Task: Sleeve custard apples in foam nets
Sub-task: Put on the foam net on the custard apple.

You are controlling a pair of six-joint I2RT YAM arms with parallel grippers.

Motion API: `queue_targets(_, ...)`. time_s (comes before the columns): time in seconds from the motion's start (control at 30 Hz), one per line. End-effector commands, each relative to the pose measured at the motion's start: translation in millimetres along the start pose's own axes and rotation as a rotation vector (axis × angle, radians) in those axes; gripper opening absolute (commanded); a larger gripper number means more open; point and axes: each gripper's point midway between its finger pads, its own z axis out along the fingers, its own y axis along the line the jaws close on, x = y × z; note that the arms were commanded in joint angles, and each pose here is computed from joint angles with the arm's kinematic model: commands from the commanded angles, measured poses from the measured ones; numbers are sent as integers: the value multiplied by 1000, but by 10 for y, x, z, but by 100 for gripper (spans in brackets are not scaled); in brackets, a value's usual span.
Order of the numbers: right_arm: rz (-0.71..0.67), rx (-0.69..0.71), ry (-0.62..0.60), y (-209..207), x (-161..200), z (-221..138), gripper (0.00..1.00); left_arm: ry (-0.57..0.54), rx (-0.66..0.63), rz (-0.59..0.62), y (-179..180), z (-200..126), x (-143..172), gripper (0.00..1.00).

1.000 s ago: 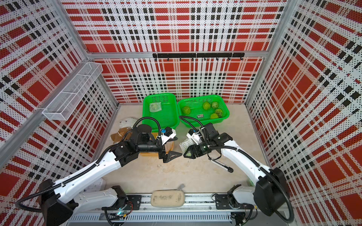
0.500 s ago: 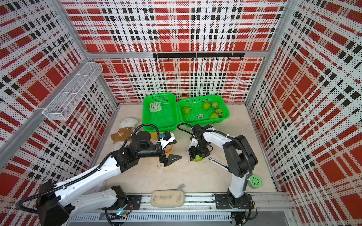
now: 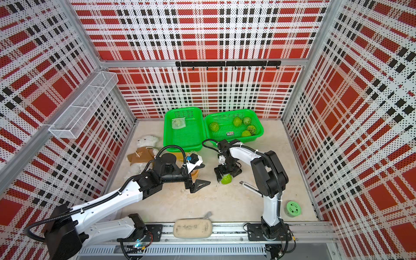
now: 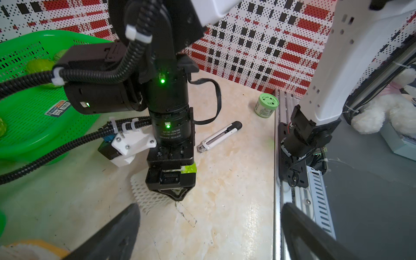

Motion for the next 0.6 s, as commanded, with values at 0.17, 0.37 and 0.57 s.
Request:
queue_targets(0.17,-32,-61,-186,157,-83,-466,100,6,10,-38,39,128,25,100)
queue_targets(0.37,110,-2,-302,-126,91,-637,100,97,12,-66,-13,409,263,97)
queue_targets(0.57,228,84,-372,-344,435,-705,96,223,-82,-97,82,797,524,84)
